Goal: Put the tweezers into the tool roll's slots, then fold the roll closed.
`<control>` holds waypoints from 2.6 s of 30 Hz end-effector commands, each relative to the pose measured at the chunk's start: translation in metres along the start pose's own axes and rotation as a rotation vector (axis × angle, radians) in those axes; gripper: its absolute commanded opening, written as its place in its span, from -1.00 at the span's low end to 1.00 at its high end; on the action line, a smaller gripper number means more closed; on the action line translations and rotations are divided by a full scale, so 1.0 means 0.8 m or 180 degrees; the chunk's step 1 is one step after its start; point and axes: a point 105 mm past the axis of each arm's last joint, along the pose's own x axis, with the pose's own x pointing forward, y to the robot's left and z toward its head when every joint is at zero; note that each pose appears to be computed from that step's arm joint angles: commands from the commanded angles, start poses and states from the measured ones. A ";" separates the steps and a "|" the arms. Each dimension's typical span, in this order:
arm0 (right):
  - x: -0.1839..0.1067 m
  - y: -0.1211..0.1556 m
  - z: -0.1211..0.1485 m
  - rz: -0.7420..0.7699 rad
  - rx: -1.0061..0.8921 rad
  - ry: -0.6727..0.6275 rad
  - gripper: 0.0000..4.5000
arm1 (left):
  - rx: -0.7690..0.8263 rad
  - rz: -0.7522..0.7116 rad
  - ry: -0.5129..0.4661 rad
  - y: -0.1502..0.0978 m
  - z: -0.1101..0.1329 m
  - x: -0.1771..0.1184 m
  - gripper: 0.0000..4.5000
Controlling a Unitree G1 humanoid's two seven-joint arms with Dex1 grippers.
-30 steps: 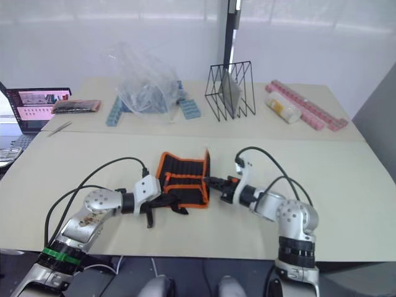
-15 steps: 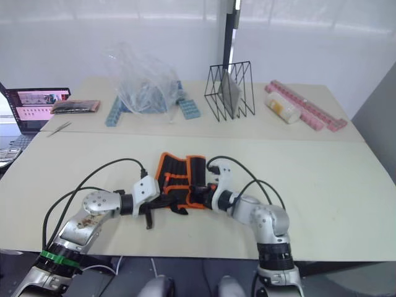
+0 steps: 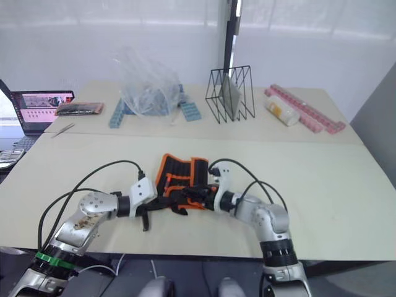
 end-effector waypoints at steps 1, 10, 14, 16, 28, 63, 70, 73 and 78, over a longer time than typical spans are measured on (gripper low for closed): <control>-0.017 -0.047 -0.006 -0.0434 0.0040 0.0032 0.13 | -0.0060 -0.0047 0.0083 -0.004 -0.008 -0.004 -1.00; -0.017 -0.062 0.003 -0.0378 0.0043 -0.0069 -0.44 | -0.0044 -0.0033 0.0104 0.001 -0.008 -0.007 -1.00; -0.017 -0.062 0.004 -0.0322 0.0038 -0.0082 -0.99 | -0.0040 -0.0031 0.0107 0.002 -0.007 -0.008 -1.00; -0.016 -0.061 0.004 -0.0284 0.0015 -0.0078 -0.99 | -0.0038 -0.0028 0.0109 0.003 -0.007 -0.009 -1.00; -0.007 -0.063 -0.016 -0.0365 -0.0513 0.0083 -0.99 | -0.0269 0.0056 -0.0214 0.009 0.024 -0.036 -1.00; -0.003 -0.061 -0.022 -0.0420 -0.1091 0.0245 -1.00 | -0.2705 0.0824 -0.0706 0.018 0.002 -0.049 -0.14; -0.003 -0.060 -0.024 -0.0431 -0.1080 0.0244 -1.00 | -0.2676 0.0832 -0.0620 0.018 -0.002 -0.046 -0.99; -0.003 -0.060 -0.025 -0.0427 -0.1076 0.0246 -1.00 | -0.2620 0.0884 -0.0640 0.025 0.000 -0.047 -0.99; -0.002 -0.057 -0.025 -0.0402 -0.1083 0.0249 -1.00 | -0.2472 0.0941 -0.0661 0.040 0.008 -0.054 -0.99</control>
